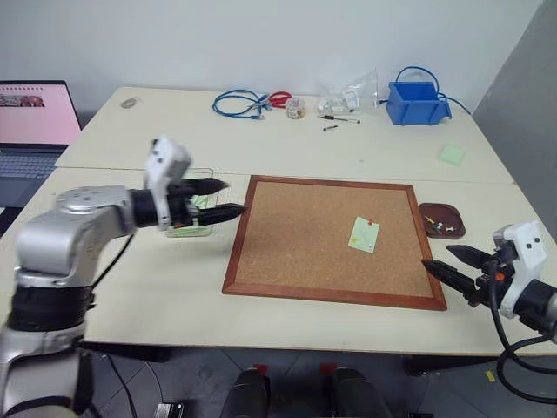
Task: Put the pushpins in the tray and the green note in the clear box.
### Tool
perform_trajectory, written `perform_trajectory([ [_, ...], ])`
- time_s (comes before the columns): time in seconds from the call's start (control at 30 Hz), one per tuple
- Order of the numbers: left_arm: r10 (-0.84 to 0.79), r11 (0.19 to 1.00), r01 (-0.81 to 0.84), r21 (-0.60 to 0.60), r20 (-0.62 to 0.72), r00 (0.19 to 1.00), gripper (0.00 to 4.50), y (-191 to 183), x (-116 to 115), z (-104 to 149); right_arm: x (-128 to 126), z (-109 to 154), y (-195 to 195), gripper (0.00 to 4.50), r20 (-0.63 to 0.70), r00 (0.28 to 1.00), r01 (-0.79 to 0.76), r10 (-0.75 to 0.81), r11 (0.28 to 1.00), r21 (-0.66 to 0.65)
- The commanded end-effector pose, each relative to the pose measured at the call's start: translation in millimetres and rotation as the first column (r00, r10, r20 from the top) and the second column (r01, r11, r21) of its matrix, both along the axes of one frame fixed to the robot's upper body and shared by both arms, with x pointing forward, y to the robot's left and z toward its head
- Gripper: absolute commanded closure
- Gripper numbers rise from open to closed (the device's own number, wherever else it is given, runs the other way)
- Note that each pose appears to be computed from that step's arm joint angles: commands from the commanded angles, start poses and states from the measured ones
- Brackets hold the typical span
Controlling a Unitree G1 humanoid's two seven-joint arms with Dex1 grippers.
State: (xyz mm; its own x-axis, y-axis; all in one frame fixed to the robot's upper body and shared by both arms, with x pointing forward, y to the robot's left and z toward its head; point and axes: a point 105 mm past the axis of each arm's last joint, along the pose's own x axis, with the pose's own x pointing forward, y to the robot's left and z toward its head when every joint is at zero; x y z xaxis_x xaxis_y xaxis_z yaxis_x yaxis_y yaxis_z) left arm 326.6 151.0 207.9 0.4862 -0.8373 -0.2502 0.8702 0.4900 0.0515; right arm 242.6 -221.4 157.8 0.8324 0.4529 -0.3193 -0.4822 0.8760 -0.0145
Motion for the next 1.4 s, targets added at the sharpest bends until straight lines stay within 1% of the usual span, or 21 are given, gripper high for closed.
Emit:
perform_trajectory([
  [0.03, -0.091, 0.994, 0.087, 0.059, 0.076, 0.993, 0.51, -35, 6, -14, 19, 14, 0, 1.0, 0.11, 0.994, 0.028, -0.021, 0.998, -0.064],
  [0.1, -0.132, 0.988, 0.122, 0.096, 0.106, 0.985, 0.51, -51, 10, -28, 28, 16, 1, 1.0, 0.137, 0.99, 0.038, -0.03, 0.997, -0.06],
  [0.17, -0.143, 0.989, 0.136, 0.065, 0.12, 0.982, 0.88, -59, 15, -32, 33, 12, 6, 0.91, 0.143, 0.989, 0.034, -0.026, 0.998, -0.055],
  [0.2, -0.152, 0.988, 0.146, 0.056, 0.13, 0.98, 0.93, -64, 17, -34, 35, 10, 8, 0.91, 0.147, 0.989, 0.029, -0.021, 0.998, -0.051],
  [0.27, -0.142, 0.99, 0.137, 0.041, 0.147, 0.979, 1.37, -72, 26, -41, 41, 7, 13, 0.91, 0.154, 0.988, 0.024, -0.017, 0.999, -0.04],
  [0.37, -0.106, 0.994, 0.103, 0.024, 0.187, 0.977, 1.89, -82, 38, -48, 48, 1, 19, 0.91, 0.158, 0.987, 0.003, 0.006, 0.998, -0.057],
  [0.43, -0.127, 0.992, 0.122, 0.036, 0.189, 0.974, 2.35, -87, 38, -57, 53, -2, 22, 0.91, 0.163, 0.987, -0.008, 0.019, 0.998, -0.067],
  [0.47, -0.136, 0.991, 0.132, 0.038, 0.185, 0.973, 2.44, -90, 38, -61, 56, -3, 24, 0.91, 0.168, 0.985, -0.012, 0.024, 0.998, -0.069],
  [0.6, -0.131, 0.991, 0.13, 0.018, 0.157, 0.979, 3.29, -97, 40, -72, 69, -3, 28, 0.91, 0.198, 0.98, -0.011, 0.025, 0.997, -0.071],
  [0.8, -0.124, 0.992, 0.123, 0.017, 0.138, 0.983, 4.34, -108, 43, -84, 81, -5, 36, 0.91, 0.22, 0.975, -0.013, 0.027, 0.998, -0.065],
  [0.83, -0.123, 0.992, 0.122, 0.014, 0.136, 0.983, 4.45, -110, 43, -85, 82, -5, 37, 0.91, 0.221, 0.975, -0.013, 0.028, 0.998, -0.065],
  [1.07, -0.108, 0.994, 0.107, 0.013, 0.118, 0.987, 4.45, -114, 47, -91, 95, -6, 43, 0.91, 0.236, 0.972, -0.012, 0.025, 0.998, -0.054],
  [1.17, -0.099, 0.993, 0.093, 0.07, 0.093, 0.991, 4.45, -114, 48, -103, 99, -8, 45, 0.91, 0.236, 0.971, -0.015, 0.026, 0.999, -0.051],
  [1.3, -0.103, 0.977, 0.094, 0.189, 0.037, 0.994, 4.45, -111, 45, -134, 108, -14, 49, 0.91, 0.234, 0.972, -0.012, 0.022, 0.999, -0.047],
  [1.4, -0.103, 0.97, 0.096, 0.223, 0.018, 0.995, 4.45, -107, 42, -145, 113, -18, 50, 0.91, 0.233, 0.972, -0.002, 0.012, 0.999, -0.043],
])
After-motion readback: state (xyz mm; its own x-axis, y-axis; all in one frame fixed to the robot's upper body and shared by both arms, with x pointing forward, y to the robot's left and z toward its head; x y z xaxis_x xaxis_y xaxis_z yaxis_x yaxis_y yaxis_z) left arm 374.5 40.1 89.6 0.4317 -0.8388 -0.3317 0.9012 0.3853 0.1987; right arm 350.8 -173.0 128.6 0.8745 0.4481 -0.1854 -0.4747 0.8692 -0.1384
